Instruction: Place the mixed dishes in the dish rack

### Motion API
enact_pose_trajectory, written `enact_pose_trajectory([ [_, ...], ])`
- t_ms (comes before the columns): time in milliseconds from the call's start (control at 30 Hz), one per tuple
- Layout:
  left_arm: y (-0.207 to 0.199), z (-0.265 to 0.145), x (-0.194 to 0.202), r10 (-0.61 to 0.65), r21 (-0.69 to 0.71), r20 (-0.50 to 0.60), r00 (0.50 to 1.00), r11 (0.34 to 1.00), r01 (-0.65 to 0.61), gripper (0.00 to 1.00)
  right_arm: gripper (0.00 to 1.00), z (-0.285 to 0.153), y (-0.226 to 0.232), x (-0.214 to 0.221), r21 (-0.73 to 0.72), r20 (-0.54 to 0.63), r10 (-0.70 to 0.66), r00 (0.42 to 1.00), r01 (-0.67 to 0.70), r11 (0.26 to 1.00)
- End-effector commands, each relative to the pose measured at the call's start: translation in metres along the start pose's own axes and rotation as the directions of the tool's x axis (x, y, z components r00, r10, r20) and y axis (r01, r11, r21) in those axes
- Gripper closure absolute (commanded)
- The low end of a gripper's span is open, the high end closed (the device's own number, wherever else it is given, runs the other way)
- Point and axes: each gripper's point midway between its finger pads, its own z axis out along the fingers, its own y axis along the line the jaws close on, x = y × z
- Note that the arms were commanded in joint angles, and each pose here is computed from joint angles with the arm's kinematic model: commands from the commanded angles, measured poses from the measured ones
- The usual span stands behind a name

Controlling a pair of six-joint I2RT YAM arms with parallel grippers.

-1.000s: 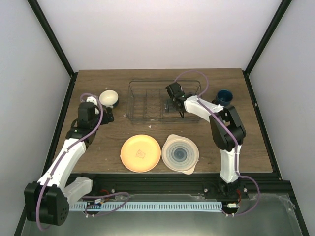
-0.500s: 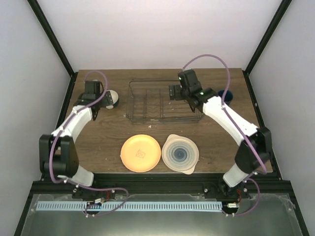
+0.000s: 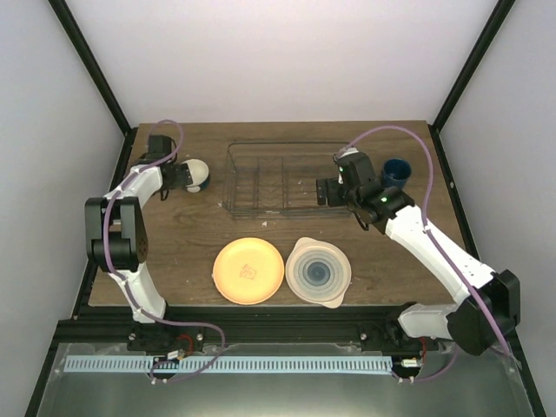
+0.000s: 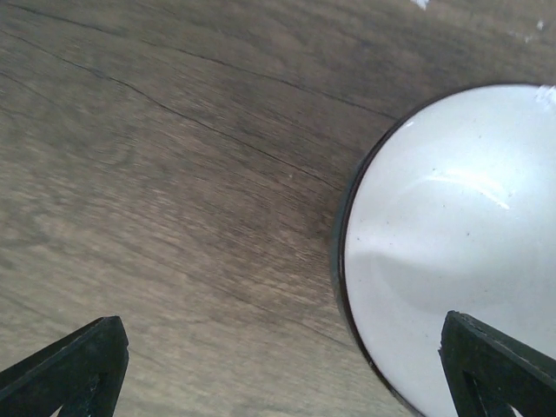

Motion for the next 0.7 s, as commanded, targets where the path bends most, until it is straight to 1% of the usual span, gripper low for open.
enact_pose_trajectory([
  [0,-0.011,0.017,0.003,0.036,0.036,-0.050,0.998,0.999,-0.034,0.00,0.00,-0.010,-0.001,0.010,-0.007,-0.012,0.012,1.000,-0.012,1.000],
  [300,-0.022,0.050,0.001,0.049,0.071,-0.100,0.994,0.997,-0.042,0.00,0.00,-0.019,-0.010,0.022,0.014,-0.006,0.012,1.000,-0.012,1.000],
  [400,-0.026,0.059,0.003,0.047,0.094,-0.121,0.992,0.995,-0.036,0.05,0.00,-0.018,-0.011,0.028,0.011,-0.019,0.011,1.000,-0.011,1.000],
  [467,-0.029,0.066,0.006,0.046,0.105,-0.140,0.989,0.994,-0.032,0.11,0.00,-0.017,-0.011,0.030,0.008,-0.026,0.013,1.000,-0.013,1.000],
  [567,-0.031,0.073,0.011,0.042,0.118,-0.159,0.986,0.993,-0.024,0.26,0.00,-0.018,-0.010,0.033,0.000,-0.030,0.019,0.999,-0.019,1.000],
  [667,-0.032,0.078,0.016,0.037,0.123,-0.176,0.984,0.992,-0.016,0.51,0.03,-0.017,-0.009,0.034,-0.006,-0.032,0.020,0.999,-0.020,1.000],
])
